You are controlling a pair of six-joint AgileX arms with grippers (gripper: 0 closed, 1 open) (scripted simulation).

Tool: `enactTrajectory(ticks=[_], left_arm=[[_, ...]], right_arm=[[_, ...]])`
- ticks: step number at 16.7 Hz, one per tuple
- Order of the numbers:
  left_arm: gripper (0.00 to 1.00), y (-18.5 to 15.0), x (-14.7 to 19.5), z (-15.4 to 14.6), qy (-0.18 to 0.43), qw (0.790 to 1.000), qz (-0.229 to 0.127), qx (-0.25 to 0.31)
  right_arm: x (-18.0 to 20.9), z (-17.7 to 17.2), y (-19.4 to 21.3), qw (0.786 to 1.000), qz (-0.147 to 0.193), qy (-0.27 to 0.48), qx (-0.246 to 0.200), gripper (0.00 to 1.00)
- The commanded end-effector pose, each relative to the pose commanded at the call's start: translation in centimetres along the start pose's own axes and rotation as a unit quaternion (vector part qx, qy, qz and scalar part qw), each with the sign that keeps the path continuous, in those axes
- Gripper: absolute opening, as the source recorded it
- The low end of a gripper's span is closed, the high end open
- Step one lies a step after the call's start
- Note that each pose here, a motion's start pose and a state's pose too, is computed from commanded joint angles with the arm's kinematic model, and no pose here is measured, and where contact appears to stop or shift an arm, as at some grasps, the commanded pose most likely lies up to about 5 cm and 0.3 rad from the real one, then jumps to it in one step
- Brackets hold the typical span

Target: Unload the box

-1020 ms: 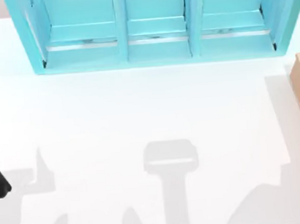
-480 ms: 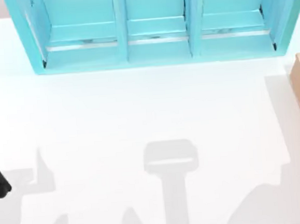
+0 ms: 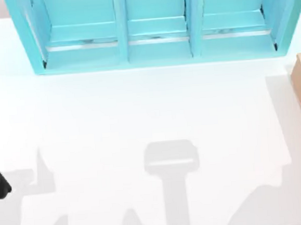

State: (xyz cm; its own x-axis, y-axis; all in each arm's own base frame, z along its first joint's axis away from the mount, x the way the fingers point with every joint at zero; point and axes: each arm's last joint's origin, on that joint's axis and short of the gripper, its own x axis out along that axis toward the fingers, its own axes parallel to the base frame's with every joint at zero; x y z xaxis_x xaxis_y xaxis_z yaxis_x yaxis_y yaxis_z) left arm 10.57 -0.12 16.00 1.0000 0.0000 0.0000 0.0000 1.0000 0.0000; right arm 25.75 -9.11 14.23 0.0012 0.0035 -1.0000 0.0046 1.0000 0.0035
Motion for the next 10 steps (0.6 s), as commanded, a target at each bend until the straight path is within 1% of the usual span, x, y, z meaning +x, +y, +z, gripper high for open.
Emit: enactTrajectory(ticks=[3, 5, 7, 10], left_arm=[[1.0, 0.0, 0.0, 0.0, 0.0, 1.0, 0.0, 0.0], [1.0, 0.0, 0.0, 0.0, 0.0, 1.0, 0.0, 0.0], [1.0, 0.0, 0.0, 0.0, 0.0, 1.0, 0.0, 0.0], [1.0, 0.0, 0.0, 0.0, 0.0, 1.0, 0.0, 0.0]], right_arm=[[-0.1, 0.0, 0.0, 1.0, -0.001, -0.001, 0.001, 0.0], [-0.9, 0.3, -0.2, 1.0, -0.001, -0.001, 0.0, 0.0], [-2.8, 0.8, -0.3, 1.0, 0.0, 0.0, 0.0, 0.0], [-6.7, 0.9, -0.4, 1.0, 0.003, 0.008, 0.0, 0.0]])
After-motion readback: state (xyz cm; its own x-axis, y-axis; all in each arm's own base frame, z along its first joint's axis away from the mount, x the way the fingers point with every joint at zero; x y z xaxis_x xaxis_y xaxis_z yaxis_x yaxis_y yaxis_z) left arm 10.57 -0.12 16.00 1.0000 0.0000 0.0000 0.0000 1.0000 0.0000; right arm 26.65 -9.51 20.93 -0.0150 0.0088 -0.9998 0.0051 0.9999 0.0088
